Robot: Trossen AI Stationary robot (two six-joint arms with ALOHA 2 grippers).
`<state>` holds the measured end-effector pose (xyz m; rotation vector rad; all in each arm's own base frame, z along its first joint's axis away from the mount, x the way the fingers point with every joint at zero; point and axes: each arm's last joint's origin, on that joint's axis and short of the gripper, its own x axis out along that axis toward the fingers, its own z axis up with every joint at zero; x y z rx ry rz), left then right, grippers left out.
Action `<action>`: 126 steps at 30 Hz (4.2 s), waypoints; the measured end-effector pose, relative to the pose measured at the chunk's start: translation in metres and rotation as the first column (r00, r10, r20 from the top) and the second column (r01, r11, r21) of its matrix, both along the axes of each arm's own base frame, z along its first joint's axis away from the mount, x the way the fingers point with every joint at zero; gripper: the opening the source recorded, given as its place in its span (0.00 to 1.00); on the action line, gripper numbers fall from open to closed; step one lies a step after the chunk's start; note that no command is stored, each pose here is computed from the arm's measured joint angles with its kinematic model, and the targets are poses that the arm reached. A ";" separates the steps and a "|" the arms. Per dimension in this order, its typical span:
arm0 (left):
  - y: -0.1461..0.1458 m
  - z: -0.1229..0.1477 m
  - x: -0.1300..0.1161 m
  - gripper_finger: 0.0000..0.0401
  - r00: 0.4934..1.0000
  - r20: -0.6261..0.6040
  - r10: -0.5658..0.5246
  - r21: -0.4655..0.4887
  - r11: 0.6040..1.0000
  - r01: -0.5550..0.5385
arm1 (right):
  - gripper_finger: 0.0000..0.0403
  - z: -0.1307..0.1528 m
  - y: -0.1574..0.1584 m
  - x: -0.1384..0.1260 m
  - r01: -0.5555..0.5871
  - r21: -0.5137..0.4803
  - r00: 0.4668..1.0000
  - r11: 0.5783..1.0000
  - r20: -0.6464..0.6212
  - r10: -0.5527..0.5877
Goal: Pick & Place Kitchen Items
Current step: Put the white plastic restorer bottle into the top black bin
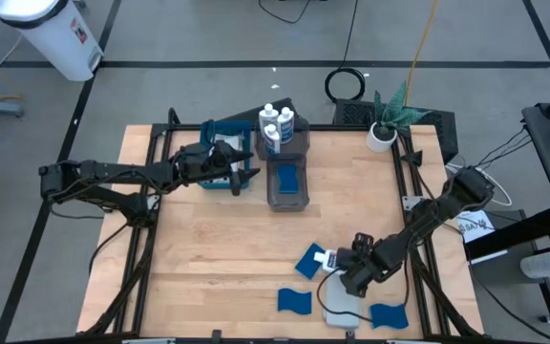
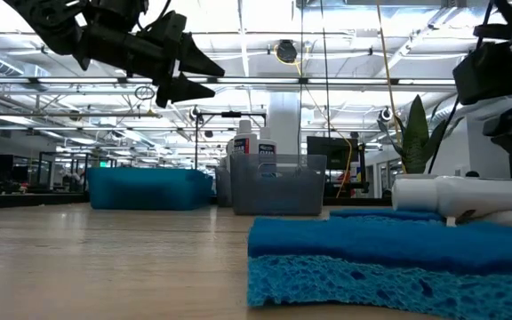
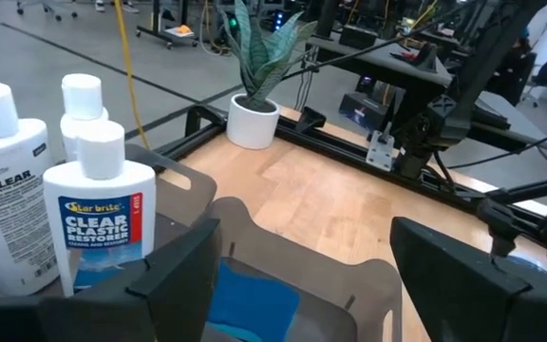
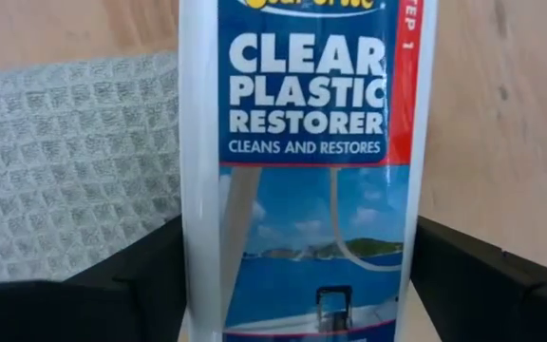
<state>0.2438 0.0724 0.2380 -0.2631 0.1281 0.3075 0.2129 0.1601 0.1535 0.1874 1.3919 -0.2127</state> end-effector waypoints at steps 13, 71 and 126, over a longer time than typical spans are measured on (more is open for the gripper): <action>-0.001 0.000 0.000 0.77 1.000 -0.005 -0.006 0.018 1.000 0.006 | 0.70 0.027 -0.014 -0.012 0.052 0.059 0.998 0.997 -0.025 -0.051; -0.023 0.068 0.128 0.74 0.950 0.290 -0.114 0.272 0.962 0.032 | 0.70 0.094 -0.127 0.048 0.556 -0.679 0.664 0.480 0.709 0.235; 0.063 0.080 0.076 0.29 0.976 0.075 0.204 0.160 0.964 -0.214 | 0.82 0.101 -0.102 0.015 0.501 -0.637 0.646 0.587 0.726 0.237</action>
